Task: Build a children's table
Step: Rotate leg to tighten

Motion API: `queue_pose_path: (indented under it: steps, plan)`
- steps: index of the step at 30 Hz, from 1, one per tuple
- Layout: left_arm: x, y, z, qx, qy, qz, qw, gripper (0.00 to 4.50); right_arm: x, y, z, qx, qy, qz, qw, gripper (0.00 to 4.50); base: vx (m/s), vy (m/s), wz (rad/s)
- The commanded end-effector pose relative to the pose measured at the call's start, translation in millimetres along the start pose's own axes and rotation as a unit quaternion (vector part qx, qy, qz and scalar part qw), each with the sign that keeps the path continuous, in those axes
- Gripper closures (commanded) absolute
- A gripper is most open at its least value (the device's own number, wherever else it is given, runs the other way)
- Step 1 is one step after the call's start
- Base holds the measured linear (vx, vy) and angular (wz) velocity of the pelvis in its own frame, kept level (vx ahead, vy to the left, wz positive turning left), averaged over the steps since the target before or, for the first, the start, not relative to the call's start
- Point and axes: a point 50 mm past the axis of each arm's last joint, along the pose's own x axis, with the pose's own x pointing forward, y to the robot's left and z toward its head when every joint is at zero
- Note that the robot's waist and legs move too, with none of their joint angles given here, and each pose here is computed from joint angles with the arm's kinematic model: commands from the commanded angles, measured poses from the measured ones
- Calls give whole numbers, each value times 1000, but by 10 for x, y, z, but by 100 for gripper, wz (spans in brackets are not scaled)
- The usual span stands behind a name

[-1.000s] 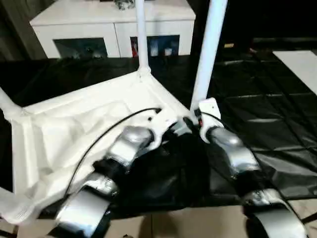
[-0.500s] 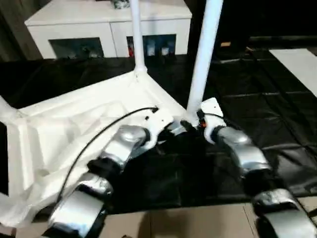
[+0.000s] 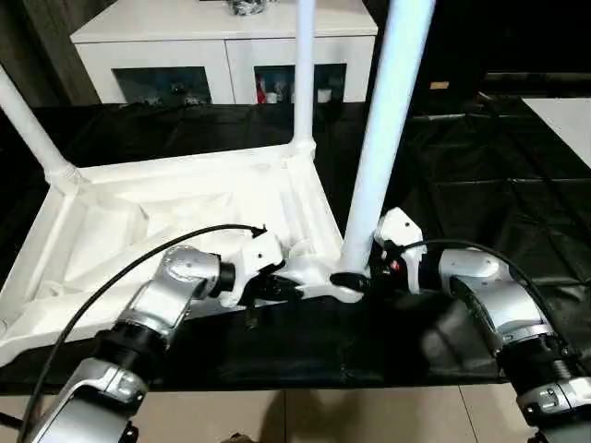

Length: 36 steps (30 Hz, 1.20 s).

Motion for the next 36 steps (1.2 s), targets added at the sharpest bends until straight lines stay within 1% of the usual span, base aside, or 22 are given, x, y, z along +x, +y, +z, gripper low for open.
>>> queue_pose_path:
  steps: [1, 2, 4, 7, 13, 19, 25, 28, 29, 32, 36]
  plan:
    - [7, -57, 46, 2, -27, -31, 999, 450, -54, 17, 27, -17, 7, 20, 1000, 79, 0, 0, 0]
    - [7, -57, 46, 2, -27, -31, 999, 450, -54, 17, 27, -17, 7, 20, 1000, 79, 0, 0, 0]
    - [-19, -52, 42, 0, -27, -29, 999, 450, -79, 58, -12, -26, 24, 48, 998, 79, 0, 0, 0]
    - [-31, -53, 46, -1, -27, -30, 999, 450, -101, 53, -24, -31, 32, 52, 998, 79, 0, 0, 0]
    - [-37, -56, 47, -1, -26, -30, 999, 450, -142, 35, -33, -34, 38, 52, 997, 79, 0, 0, 0]
    - [-38, -51, 53, 1, -26, -28, 999, 450, -143, 15, -24, -31, 34, 44, 998, 79, 0, 0, 0]
    - [-40, -56, 51, -1, -25, -29, 999, 450, -133, 19, -24, -26, 30, 46, 998, 148, 0, 0, 0]
    - [-42, -60, 47, -2, -24, -31, 999, 450, -130, 21, -27, -24, 29, 47, 998, 160, 0, 0, 0]
    - [-42, -60, 46, -2, -24, -31, 999, 450, -129, 22, -28, -23, 29, 47, 998, 175, 0, 0, 0]
    - [-40, -63, 43, -3, -24, -32, 999, 450, -115, 29, -30, -20, 26, 45, 998, 180, 0, 0, 0]
    - [57, 21, 58, -25, -30, 25, 999, 450, 46, -64, -37, 5, 11, -59, 998, 183, 0, 0, 0]
